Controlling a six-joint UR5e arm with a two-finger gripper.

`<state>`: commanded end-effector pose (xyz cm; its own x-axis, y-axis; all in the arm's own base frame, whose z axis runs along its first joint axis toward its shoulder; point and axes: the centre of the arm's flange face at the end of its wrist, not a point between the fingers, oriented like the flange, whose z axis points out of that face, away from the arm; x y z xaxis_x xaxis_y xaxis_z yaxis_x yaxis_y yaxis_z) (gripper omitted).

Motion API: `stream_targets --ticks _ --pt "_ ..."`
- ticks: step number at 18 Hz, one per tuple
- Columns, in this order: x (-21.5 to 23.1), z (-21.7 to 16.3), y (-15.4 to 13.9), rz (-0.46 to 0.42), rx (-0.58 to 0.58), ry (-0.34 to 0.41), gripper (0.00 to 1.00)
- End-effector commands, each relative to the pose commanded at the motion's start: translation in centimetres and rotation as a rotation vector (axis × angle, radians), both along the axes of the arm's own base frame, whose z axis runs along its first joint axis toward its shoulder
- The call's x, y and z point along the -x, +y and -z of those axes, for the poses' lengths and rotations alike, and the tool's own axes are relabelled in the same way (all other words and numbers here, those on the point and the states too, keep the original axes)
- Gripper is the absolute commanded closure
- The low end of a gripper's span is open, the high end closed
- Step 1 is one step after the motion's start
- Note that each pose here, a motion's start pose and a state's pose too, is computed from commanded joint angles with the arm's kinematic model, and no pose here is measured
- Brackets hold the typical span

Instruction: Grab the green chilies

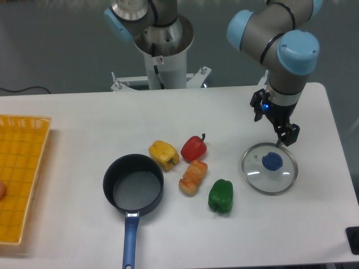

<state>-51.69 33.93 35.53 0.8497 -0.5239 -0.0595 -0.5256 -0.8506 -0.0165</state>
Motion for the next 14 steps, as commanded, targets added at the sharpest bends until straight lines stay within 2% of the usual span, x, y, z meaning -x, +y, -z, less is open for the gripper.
stream_targets --ticks 8,14 --pt "-1.1 0.4 0.3 0.018 0.007 -0.009 0.0" --pt "-1.9 0.5 -0.4 -0.033 0.014 -0.012 0.0"
